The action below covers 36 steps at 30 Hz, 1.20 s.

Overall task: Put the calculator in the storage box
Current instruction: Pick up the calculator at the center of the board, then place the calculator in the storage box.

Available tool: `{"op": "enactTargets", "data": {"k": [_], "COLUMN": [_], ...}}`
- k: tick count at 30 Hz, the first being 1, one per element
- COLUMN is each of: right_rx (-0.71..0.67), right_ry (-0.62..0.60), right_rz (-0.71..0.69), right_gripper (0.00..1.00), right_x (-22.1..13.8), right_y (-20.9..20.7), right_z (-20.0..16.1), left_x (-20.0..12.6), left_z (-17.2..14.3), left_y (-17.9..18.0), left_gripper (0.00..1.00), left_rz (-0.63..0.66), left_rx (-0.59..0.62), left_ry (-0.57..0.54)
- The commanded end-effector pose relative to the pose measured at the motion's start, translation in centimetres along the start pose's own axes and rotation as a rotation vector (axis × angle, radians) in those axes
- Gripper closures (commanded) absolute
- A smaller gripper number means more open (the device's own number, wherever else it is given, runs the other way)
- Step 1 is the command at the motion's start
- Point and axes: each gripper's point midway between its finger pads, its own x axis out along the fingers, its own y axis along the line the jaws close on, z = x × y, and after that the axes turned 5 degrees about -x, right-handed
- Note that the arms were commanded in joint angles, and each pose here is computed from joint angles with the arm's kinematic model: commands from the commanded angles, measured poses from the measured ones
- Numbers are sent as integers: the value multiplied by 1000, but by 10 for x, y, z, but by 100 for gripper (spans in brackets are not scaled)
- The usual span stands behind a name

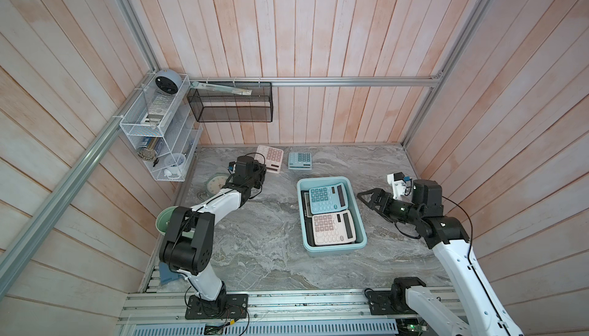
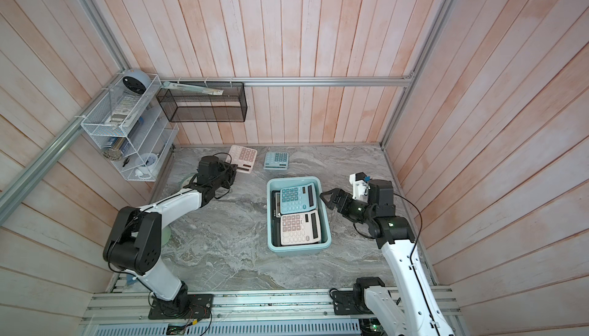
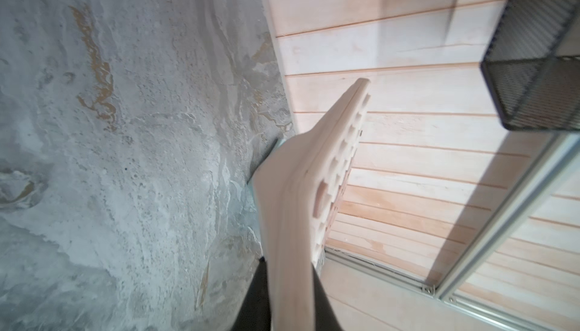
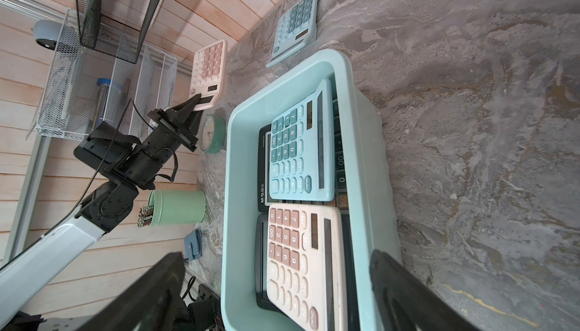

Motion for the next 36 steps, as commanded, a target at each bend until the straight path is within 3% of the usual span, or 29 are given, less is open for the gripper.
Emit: {"op": "enactTargets", "data": {"k": [1,10,18,29,36], "right_rx": [-13,-36,-38,-67,-75], "right_ry": [8,15,-3,-52,-54], "right_rz": [49,92,41,-99,-142], "right_gripper": [2,3,5,5,4], "right_x": [-8,-11,-11,-19,-22], "right_y": [16,29,20,-4,-13], "right_z": [2,5,7,5,1], "left_x": [-24,-102,-155,-157,-135], "left_z": [-20,-64,-131,-203,-225], "left_y": [-11,-44,-62,-53,-46], "left_gripper": [100,100,100,100,100], "left_rz": [-31,-86,-112,-36,11], "left_rx": [136,395,609,819,845], "left_ry": [111,310,568,769,813]}}
